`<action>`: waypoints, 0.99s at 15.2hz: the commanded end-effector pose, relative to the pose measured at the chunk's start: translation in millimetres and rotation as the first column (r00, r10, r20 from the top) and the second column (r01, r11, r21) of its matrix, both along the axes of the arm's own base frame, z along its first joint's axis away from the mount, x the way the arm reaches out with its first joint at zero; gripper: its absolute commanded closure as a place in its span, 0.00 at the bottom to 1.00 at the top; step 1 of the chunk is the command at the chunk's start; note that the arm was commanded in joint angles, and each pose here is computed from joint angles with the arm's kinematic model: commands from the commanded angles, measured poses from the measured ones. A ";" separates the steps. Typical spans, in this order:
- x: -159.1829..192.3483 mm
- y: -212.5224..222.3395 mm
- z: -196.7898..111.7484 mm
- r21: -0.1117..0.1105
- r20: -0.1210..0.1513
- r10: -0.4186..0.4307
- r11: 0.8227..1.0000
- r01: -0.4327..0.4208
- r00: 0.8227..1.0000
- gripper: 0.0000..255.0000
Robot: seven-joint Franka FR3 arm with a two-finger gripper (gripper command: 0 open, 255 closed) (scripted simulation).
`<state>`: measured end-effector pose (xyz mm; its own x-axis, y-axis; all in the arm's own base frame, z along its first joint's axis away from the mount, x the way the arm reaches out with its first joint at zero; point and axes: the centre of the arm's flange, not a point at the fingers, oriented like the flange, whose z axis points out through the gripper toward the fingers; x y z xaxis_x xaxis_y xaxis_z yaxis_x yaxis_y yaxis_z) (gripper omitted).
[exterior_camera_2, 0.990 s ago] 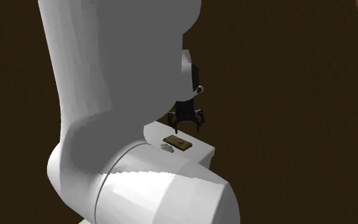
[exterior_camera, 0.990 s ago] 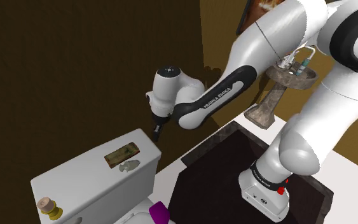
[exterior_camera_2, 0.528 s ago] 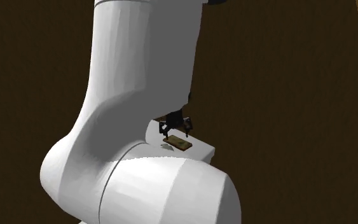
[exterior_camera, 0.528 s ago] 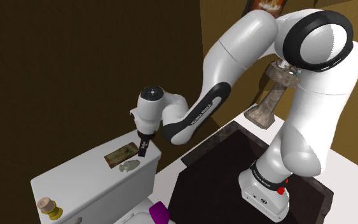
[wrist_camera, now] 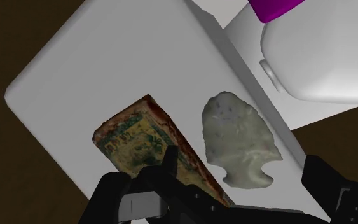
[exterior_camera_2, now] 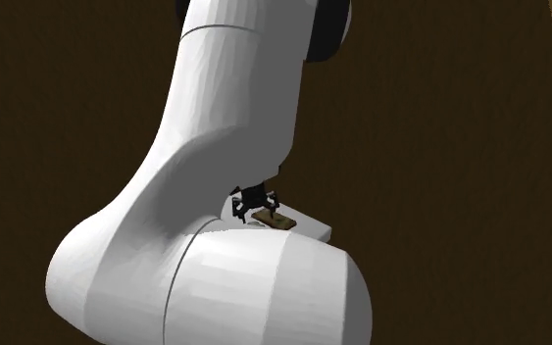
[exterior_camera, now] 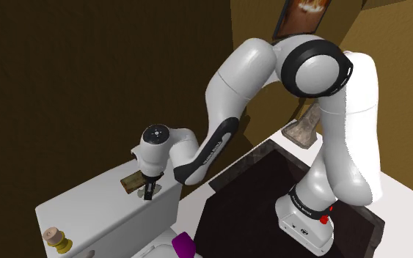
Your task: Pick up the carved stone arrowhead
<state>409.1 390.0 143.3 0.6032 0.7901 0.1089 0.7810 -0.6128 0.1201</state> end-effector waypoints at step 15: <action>-0.4 4.6 -44.4 0.001 0.002 0.008 1.000 -0.008 1.000 1.00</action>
<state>408.7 394.6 99.1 0.5966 0.7949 0.1106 0.7857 -0.6066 0.1212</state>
